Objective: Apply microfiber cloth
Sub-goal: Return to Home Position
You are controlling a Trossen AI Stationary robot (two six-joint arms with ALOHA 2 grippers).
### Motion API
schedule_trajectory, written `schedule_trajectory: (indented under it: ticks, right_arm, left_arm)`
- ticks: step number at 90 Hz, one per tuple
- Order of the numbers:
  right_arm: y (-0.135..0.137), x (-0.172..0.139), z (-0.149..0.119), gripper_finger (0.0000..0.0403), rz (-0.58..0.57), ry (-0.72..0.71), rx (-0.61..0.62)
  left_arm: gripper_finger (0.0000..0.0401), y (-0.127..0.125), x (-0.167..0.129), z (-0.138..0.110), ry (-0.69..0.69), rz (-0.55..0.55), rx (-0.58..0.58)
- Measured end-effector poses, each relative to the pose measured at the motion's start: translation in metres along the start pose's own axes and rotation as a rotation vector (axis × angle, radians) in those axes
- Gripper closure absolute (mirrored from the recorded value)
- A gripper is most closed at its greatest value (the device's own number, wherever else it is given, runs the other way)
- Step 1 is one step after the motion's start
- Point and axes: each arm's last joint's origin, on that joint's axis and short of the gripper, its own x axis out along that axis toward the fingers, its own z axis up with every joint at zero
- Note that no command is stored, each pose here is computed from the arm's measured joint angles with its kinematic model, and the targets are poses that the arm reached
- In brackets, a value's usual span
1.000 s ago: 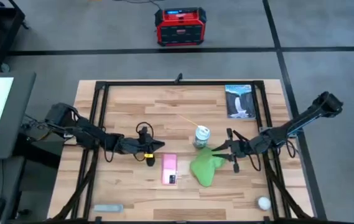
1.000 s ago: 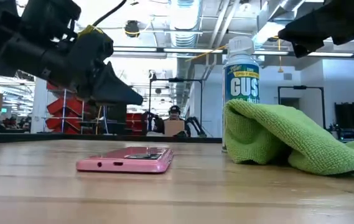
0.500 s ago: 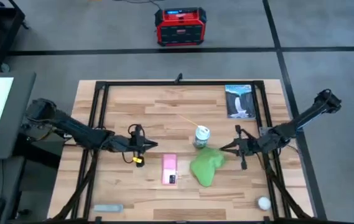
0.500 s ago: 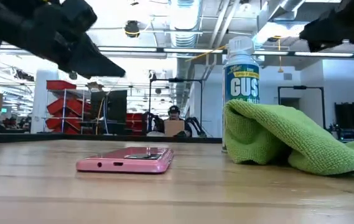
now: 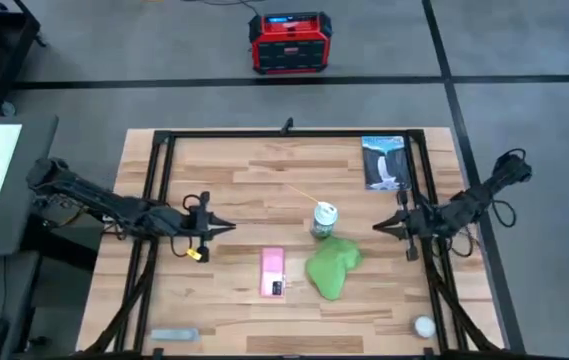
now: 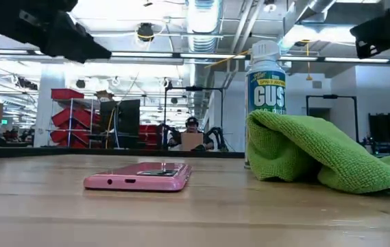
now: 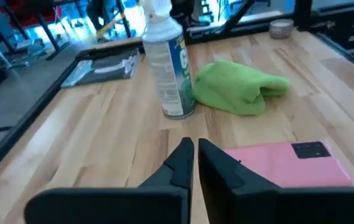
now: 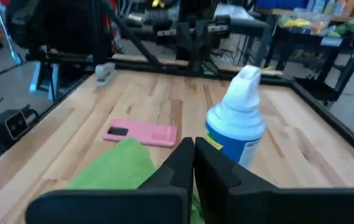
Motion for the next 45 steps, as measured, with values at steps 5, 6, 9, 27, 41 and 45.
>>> schedule_trajectory:
  ticks: [5, 6, 9, 27, 41, 45]
  right_arm:
    - [-0.002, -0.004, -0.002, 0.0403, 0.003, -0.019, 0.003]
    - [-0.003, -0.005, -0.003, 0.0403, 0.004, -0.021, 0.003]
    - [-0.005, -0.008, -0.004, 0.0403, 0.005, -0.031, 0.003]
    - [-0.011, -0.017, -0.007, 0.0403, 0.003, -0.071, 0.004]
    - [-0.013, -0.016, -0.005, 0.0403, -0.017, -0.087, 0.003]
    - [-0.013, -0.016, -0.005, 0.0403, -0.019, -0.09, 0.002]
  left_arm:
    - [0.0401, 0.002, -0.004, 0.001, -0.009, -0.009, 0.012]
    - [0.0401, 0.002, -0.004, 0.001, -0.011, -0.011, 0.015]
    - [0.0401, 0.003, -0.006, 0.002, -0.019, -0.015, 0.022]
    - [0.0401, 0.01, -0.018, 0.002, -0.036, -0.021, 0.046]
    - [0.0401, 0.02, -0.022, 0.003, -0.058, -0.043, 0.045]
    - [0.0401, 0.024, -0.022, 0.003, -0.064, -0.054, 0.044]
